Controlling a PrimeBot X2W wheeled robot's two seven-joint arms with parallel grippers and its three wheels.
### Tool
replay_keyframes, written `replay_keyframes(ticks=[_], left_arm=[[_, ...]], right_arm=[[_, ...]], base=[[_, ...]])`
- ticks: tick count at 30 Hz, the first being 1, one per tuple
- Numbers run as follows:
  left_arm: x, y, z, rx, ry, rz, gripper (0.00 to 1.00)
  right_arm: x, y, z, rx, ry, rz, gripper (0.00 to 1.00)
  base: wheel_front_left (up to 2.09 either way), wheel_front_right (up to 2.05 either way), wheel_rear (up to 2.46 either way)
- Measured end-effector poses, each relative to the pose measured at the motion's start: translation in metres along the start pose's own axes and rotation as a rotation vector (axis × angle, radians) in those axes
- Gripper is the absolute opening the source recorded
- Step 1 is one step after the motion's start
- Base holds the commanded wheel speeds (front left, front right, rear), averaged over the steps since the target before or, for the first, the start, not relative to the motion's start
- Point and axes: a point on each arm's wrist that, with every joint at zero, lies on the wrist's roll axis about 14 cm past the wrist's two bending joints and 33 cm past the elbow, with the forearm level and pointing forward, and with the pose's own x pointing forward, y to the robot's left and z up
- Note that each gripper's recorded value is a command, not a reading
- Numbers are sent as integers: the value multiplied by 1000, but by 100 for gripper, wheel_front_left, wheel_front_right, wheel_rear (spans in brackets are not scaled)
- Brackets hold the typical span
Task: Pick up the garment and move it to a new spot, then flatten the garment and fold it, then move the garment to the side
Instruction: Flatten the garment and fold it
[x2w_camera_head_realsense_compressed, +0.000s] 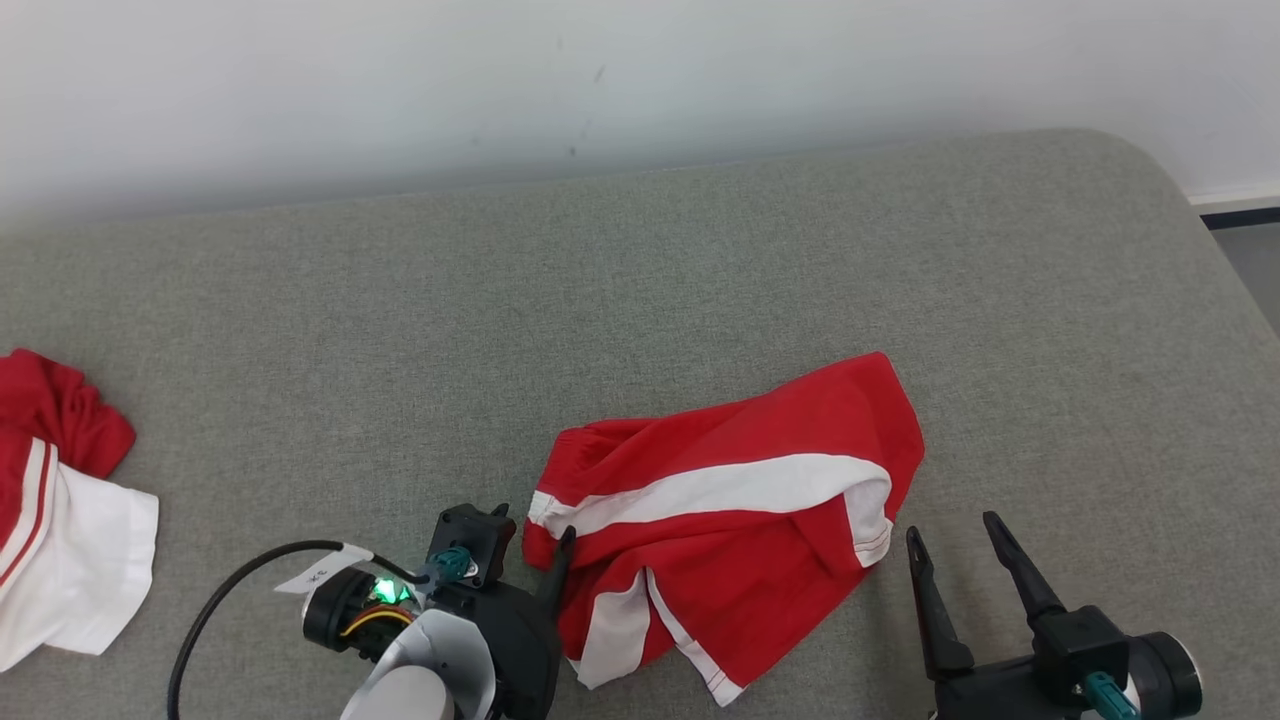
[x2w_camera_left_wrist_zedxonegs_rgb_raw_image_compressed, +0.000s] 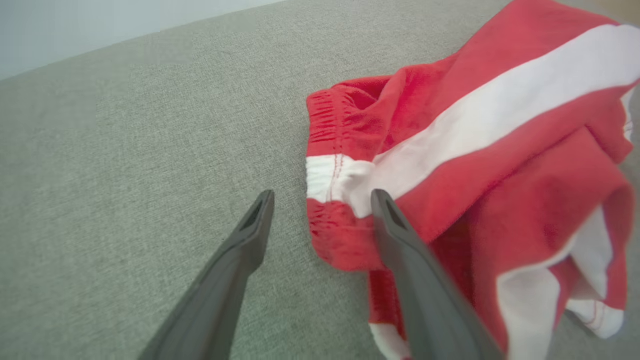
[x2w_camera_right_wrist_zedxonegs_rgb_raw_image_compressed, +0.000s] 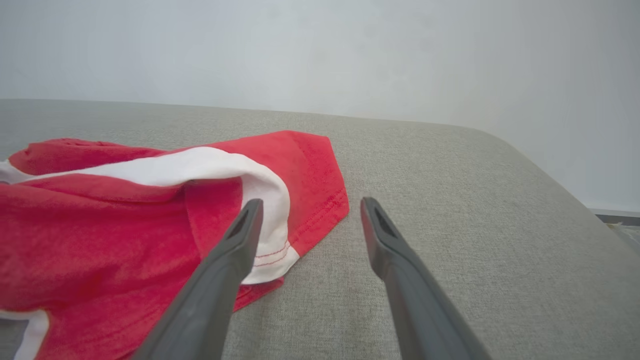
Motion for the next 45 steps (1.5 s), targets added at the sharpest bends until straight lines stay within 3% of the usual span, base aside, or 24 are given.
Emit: replay_keyframes(ticks=[10, 22, 33, 34, 36, 45], left_arm=[[-5, 28, 40, -5, -138, 102, 100], [1, 14, 4, -23, -28, 60, 100], [12, 10, 2, -6, -20, 36, 100], [13, 8, 4, -4, -25, 31, 94], [14, 5, 9, 1, -50, 16, 0], [9, 4, 33, 4, -155, 11, 0]], right_arm=[[-4, 2, 0, -1, 0, 4, 100], [-3, -1, -2, -2, 8, -2, 100], [-2, -2, -2, -5, 8, -6, 100], [-2, -2, -2, -4, 8, -6, 100], [-2, -2, -2, -3, 7, -6, 100], [-3, 3, -6, 22, 20, 6, 100]], base=[[0, 0, 0], [0, 0, 0], [0, 0, 0], [0, 0, 0], [0, 0, 0], [0, 0, 0]])
